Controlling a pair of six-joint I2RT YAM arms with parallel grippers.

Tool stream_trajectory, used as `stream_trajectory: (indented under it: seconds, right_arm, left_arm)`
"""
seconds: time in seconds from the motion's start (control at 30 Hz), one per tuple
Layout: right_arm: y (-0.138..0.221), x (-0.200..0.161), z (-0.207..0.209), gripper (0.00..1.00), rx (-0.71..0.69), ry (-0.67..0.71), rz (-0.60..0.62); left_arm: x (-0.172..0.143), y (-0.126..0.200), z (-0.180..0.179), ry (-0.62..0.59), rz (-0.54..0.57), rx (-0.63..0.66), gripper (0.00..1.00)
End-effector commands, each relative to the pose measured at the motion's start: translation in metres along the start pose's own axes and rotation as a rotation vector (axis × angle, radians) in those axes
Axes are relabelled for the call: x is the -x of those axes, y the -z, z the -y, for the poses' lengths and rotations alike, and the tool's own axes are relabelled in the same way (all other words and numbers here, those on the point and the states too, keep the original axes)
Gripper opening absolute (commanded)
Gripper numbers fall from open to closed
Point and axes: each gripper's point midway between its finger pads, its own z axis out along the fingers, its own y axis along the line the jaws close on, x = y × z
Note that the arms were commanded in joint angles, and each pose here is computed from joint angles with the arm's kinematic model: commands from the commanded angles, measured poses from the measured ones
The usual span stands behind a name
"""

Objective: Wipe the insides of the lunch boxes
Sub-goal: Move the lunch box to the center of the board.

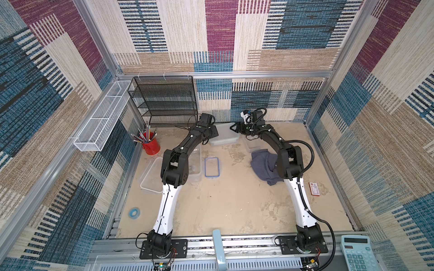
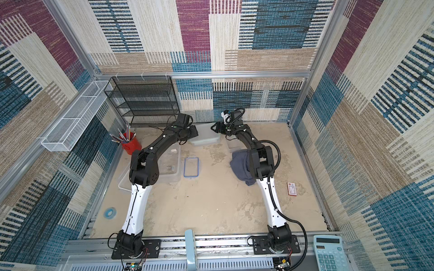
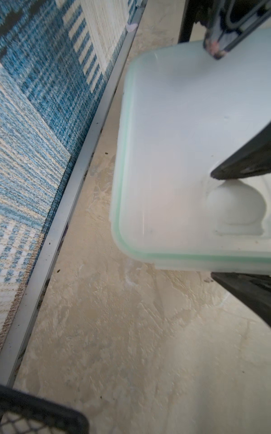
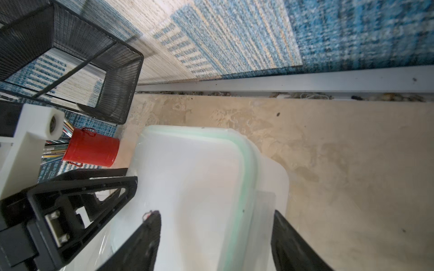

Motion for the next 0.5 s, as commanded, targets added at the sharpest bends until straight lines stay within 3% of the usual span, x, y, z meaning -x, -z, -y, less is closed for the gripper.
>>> stream_trajectory:
  seconds: [0.0, 0.47]
  right_arm:
    - [0.002, -0.019, -0.043, 0.73, 0.106, 0.046, -0.080]
    - [0.005, -0.072, -0.080, 0.73, 0.092, 0.051, -0.155]
  left_arm:
    - [-0.016, 0.008, 0.025, -0.033, -0.060, -0.105, 0.61]
    - [-0.033, 0.020, 0.013, -0.051, -0.085, -0.071, 0.60]
